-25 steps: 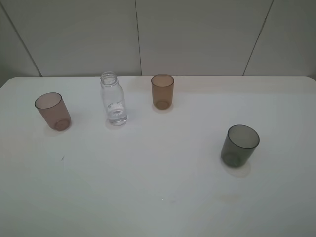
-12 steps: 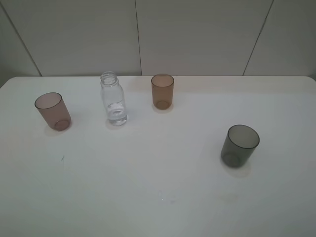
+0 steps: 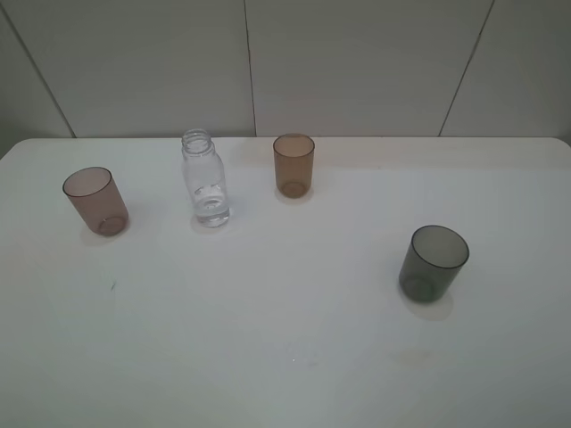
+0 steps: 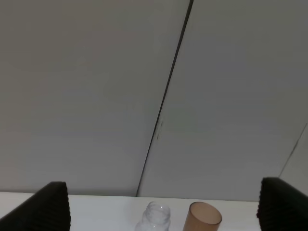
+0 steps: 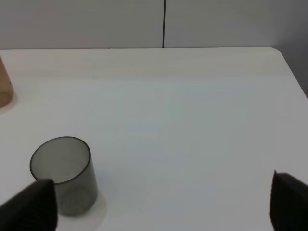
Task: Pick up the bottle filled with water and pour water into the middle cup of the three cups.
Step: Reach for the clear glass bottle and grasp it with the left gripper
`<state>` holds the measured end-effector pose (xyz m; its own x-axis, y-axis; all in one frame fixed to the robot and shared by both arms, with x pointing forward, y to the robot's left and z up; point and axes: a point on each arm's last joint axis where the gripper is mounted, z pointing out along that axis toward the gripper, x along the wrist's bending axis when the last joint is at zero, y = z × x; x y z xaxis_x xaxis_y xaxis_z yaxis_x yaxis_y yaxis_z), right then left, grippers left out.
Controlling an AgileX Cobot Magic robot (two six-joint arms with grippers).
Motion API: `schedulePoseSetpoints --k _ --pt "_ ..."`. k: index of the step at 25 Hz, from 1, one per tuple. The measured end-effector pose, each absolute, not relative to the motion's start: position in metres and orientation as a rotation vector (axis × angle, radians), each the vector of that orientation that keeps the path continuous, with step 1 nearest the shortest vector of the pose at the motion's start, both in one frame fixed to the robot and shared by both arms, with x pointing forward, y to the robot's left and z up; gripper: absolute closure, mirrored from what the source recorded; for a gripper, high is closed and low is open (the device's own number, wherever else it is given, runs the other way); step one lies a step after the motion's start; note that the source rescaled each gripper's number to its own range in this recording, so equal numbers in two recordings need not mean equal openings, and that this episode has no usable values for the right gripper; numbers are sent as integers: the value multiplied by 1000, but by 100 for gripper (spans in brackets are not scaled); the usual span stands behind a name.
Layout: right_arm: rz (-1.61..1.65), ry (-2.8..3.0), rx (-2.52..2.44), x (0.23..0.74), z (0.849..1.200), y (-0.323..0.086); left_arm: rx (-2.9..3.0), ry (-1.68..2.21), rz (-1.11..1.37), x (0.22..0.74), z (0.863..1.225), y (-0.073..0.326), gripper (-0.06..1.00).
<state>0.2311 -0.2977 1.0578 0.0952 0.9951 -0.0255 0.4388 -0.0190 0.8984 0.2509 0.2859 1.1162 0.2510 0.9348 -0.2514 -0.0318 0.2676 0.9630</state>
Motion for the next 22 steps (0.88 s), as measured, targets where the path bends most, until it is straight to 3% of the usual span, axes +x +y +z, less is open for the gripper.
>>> schedulePoseSetpoints --k 9,22 --pt "881 1456 1577 231 1058 -298 1337 1251 789 318 1103 278 -6" --pt "881 1456 1577 231 1058 -298 1648 1482 541 403 1049 266 -6"
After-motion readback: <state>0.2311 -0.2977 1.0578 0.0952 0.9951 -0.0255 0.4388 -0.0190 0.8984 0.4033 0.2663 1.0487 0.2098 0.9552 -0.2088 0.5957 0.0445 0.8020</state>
